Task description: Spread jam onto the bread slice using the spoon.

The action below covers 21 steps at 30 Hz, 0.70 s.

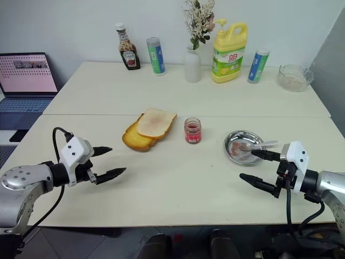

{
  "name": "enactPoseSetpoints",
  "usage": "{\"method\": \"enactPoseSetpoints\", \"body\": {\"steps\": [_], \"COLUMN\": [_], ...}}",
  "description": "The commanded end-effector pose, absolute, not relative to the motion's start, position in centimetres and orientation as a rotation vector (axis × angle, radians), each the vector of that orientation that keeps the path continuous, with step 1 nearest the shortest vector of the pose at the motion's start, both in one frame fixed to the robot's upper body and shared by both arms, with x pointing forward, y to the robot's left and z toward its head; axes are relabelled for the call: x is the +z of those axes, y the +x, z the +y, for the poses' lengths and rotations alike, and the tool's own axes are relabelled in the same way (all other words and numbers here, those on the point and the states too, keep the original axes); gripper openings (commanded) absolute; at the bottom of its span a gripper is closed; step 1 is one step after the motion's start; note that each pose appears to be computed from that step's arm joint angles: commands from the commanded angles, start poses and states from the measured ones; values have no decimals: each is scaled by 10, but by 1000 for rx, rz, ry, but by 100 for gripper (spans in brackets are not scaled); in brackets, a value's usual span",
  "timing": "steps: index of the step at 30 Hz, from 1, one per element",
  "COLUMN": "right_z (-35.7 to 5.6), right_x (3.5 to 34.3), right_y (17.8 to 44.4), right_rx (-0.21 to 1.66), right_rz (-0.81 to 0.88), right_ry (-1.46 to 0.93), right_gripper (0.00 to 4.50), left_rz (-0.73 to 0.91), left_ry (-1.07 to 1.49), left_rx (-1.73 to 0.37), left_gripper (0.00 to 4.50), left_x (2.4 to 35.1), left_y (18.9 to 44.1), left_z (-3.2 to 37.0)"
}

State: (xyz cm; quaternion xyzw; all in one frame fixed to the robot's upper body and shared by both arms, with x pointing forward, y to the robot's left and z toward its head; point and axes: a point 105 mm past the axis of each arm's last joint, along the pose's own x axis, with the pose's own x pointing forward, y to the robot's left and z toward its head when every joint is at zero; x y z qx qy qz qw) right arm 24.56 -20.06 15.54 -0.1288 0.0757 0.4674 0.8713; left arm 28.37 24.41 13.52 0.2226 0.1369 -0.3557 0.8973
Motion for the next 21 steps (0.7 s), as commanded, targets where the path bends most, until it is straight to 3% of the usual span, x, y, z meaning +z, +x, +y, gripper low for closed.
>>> {"method": "enactPoseSetpoints", "body": {"steps": [1, 21], "right_z": [-201, -225], "right_x": [167, 168], "right_y": [245, 240], "right_rx": [961, 815], "right_rz": [111, 104], "right_ry": [-299, -281], "right_gripper": [445, 445], "left_rz": [223, 245], "left_ry": [463, 527], "left_rx": [-734, -696], "left_gripper": [450, 450], "left_x": [149, 143], "left_y": [288, 295], "left_z": [242, 244]}}
